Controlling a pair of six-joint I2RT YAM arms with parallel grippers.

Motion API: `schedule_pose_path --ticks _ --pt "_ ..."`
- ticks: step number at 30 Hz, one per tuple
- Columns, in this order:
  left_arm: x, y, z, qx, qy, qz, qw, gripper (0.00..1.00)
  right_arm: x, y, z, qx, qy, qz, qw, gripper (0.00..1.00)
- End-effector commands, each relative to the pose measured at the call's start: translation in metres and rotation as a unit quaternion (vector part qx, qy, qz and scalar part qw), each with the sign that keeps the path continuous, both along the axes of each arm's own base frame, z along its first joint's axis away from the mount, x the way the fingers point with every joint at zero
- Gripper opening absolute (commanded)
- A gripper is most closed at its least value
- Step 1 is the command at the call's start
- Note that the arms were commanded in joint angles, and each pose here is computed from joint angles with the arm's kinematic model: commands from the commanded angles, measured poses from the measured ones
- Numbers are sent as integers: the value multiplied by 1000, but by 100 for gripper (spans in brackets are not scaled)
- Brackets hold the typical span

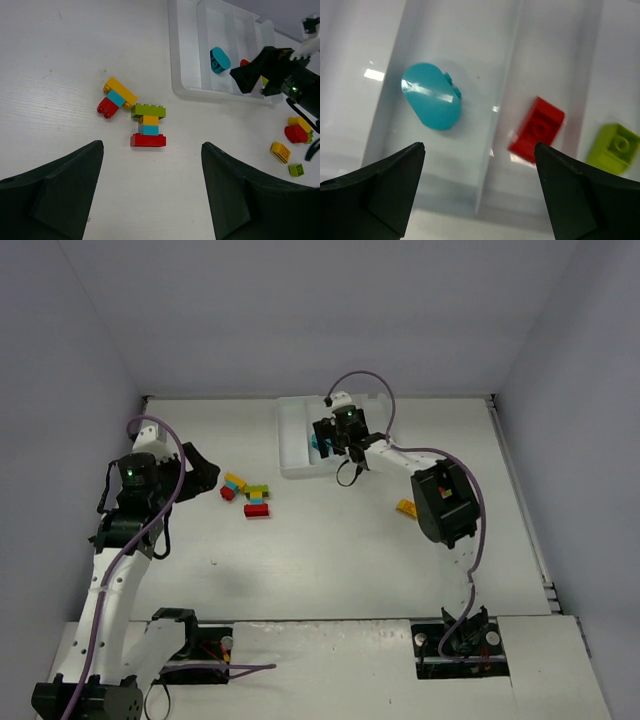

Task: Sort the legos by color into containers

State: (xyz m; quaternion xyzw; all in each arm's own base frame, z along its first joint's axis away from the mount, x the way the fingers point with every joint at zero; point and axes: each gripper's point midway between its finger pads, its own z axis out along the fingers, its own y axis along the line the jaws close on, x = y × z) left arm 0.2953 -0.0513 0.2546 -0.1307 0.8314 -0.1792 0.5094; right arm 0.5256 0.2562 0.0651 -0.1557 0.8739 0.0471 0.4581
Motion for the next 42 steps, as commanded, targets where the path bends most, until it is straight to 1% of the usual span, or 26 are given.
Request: schedule_pose_path --ticks 1,2,3,4,5,6,8,9,11,12,15,16,18,20,23,31,40,41,42 --pt "7 -2 30 -9 -46 -2 999 73 -6 -37 110 44 -98 -83 991 87" --pt "6 -2 31 -10 -46 -4 999 73 -23 -52 88 30 -74 -101 992 87" --pt "7 -2 31 -10 -47 -4 999 73 -33 -64 85 37 -67 -124 989 87" --pt "6 -3 32 -10 -48 -4 999 73 -44 -78 102 42 -80 -147 985 87" --pt "6 -3 32 -10 -49 -4 999 73 -61 -97 78 37 -55 -172 983 87" --pt "6 -3 32 -10 -49 -4 999 73 -73 -109 86 47 -56 -187 980 87" --pt "6 -3 32 -11 -50 -5 999 73 -91 -135 73 50 -36 -222 973 87" --pt "6 -3 33 -11 -51 -6 999 73 -110 -147 60 56 -15 -238 969 87" --pt "6 -3 33 -12 -50 -6 999 73 -126 -164 47 61 6 -259 964 87" --pt "6 -4 32 -12 -49 -7 999 73 -140 -172 37 62 20 -268 961 87" --pt "6 -4 31 -12 -48 -7 999 73 -156 -181 28 74 35 -274 958 87" --pt "7 -4 32 -12 -48 -7 999 73 -164 -184 18 71 47 -274 958 87" --pt "7 -4 30 -12 -46 -9 999 73 -168 -190 11 69 60 -276 957 88" --pt "8 -5 29 -14 -44 -10 999 73 -169 -184 10 76 72 -250 963 88" --pt "8 -5 28 -13 -42 -11 999 73 -169 -183 6 79 86 -244 963 87" --pt "9 -5 26 -12 -39 -9 999 72 -168 -186 -17 73 134 -263 953 87" --pt "9 -5 26 -12 -39 -11 999 73 -160 -181 -37 73 173 -255 948 87" --pt "9 -5 27 -12 -40 -10 999 73 -167 -182 -45 65 193 -257 945 87" --pt "9 -5 26 -12 -39 -10 999 73 -167 -181 -46 67 198 -256 944 86"
